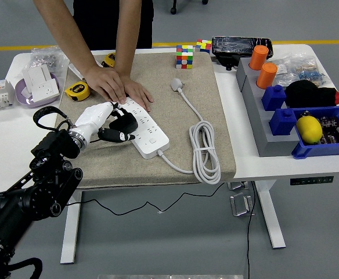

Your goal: Pick up the plug,place it near the board,insert it into the board,press the button

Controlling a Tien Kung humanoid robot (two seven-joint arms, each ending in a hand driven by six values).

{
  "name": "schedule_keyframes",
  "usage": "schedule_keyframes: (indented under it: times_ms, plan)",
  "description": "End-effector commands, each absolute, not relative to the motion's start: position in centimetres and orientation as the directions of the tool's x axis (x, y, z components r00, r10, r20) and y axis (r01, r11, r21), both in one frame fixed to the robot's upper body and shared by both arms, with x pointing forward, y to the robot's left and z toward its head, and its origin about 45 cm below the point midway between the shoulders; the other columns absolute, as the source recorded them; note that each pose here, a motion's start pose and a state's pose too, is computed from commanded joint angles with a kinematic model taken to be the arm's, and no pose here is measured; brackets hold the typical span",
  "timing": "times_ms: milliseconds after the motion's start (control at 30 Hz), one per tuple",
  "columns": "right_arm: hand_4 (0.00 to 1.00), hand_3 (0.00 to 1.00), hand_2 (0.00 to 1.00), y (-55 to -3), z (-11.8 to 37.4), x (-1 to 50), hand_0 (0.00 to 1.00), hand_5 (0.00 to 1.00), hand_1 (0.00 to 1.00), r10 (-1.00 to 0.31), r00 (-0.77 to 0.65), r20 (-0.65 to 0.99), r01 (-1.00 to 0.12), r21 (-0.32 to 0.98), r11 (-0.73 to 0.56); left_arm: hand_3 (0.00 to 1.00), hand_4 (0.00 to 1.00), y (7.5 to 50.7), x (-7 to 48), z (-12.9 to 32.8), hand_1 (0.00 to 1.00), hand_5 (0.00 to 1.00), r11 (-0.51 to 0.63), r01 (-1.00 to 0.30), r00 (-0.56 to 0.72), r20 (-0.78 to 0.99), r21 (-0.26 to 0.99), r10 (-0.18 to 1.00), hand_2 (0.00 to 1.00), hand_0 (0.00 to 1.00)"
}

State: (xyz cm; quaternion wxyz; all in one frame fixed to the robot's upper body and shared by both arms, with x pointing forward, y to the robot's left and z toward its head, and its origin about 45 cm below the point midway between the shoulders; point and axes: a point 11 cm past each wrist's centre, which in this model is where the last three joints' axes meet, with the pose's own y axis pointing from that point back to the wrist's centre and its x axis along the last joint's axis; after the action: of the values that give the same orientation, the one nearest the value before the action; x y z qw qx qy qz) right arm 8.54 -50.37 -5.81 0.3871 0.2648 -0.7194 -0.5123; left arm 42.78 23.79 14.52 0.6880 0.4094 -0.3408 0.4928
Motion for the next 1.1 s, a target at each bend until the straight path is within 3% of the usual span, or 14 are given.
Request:
schedule_keyframes:
  times_ms: [367,400,567,600,767,800,1100]
  plan:
    - [0.998,0.779,0.753,-50.4,-5.75,8.76,0.805,0.998,0.764,-0.777,-0.562,0.283,0.011,0.942,0.335,0.569,0.935,24.08,42.97,14.3,0.652,0.303,0.156,-0.961,0.272,0.873,0.228,0.405,0.573,0.507]
    - [0.998,0.779,0.753,-50.4,-5.74,8.77,0.805,0.998,0.764,-0.777,-0.562,0.283,0.011,0.942,0.336,0.551,0.839,24.09,42.97,14.29,0.624,0.295,0.155,-0.961,0.272,0.873,0.227,0.405,0.551,0.457]
    - [0.998,0.779,0.753,-50.38,-5.76,8.76,0.805,0.998,0.764,-0.777,-0.562,0.282,0.011,0.942,0.335,0.551,0.839,24.21,43.0,14.3,0.624,0.295,0.149,-0.964,0.263,0.875,0.22,0.407,0.551,0.457]
    - [0.998,0.779,0.753,-50.38,-5.76,8.75,0.805,0.998,0.764,-0.777,-0.562,0.283,0.011,0.942,0.335,0.528,0.686,24.23,42.99,14.29,0.556,0.2,0.148,-0.964,0.262,0.875,0.22,0.407,0.512,0.402]
    - [0.998,0.779,0.753,-50.35,-5.78,8.73,0.805,0.998,0.764,-0.777,-0.563,0.282,0.011,0.943,0.334,0.528,0.686,24.28,42.9,14.09,0.556,0.2,0.146,-0.963,0.267,0.874,0.226,0.406,0.512,0.402]
    - [0.998,0.779,0.753,-50.35,-5.78,8.73,0.805,0.998,0.764,-0.777,-0.563,0.282,0.011,0.943,0.334,0.505,0.627,24.29,42.89,14.05,0.528,0.141,0.146,-0.963,0.269,0.873,0.229,0.406,0.455,0.387]
    - [0.998,0.78,0.753,-50.4,-5.72,8.91,0.805,0.998,0.764,-0.776,-0.564,0.281,0.008,0.942,0.336,0.493,0.593,24.36,42.9,13.95,0.515,0.109,0.143,-0.96,0.277,0.871,0.239,0.406,0.437,0.379]
